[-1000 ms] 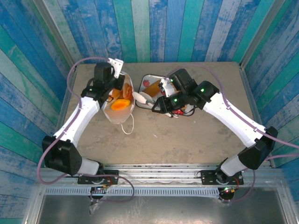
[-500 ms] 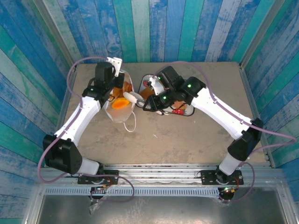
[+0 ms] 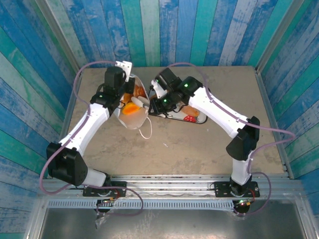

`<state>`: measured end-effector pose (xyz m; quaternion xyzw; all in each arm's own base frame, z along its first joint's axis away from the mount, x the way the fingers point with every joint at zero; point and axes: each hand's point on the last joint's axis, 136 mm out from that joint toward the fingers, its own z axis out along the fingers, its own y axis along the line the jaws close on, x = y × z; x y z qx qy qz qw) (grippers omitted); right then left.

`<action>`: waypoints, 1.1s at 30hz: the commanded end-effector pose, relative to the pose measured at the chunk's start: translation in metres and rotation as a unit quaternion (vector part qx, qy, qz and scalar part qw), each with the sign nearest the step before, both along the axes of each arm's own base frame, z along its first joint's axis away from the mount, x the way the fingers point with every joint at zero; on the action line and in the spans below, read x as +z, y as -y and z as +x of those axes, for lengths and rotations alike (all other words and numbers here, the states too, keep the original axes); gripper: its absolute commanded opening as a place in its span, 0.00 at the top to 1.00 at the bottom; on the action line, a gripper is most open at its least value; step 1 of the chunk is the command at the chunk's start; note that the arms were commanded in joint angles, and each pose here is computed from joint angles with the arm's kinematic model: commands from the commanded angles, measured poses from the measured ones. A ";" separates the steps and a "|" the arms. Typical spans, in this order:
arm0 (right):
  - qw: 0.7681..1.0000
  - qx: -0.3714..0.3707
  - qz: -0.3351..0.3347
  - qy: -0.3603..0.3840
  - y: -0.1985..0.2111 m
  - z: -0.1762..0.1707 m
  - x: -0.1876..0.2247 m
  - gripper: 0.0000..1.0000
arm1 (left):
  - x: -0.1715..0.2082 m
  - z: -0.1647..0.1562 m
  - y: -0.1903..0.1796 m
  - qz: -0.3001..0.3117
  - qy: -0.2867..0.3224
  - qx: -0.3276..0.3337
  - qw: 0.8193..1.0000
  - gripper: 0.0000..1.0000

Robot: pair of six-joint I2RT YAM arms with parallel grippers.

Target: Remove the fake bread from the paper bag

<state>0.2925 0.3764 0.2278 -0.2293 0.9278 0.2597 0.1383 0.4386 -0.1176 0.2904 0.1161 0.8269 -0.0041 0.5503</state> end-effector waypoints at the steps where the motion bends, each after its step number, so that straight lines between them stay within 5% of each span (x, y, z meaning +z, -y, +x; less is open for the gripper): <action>1: 0.999 -0.019 -0.047 0.014 0.008 0.012 -0.011 0.57 | 0.002 0.008 0.000 -0.006 0.017 0.020 1.000 0.98; 33: 0.996 -0.056 -0.067 0.009 -0.017 0.066 -0.048 0.47 | -0.001 0.007 0.023 -0.020 0.012 -0.022 0.999 0.98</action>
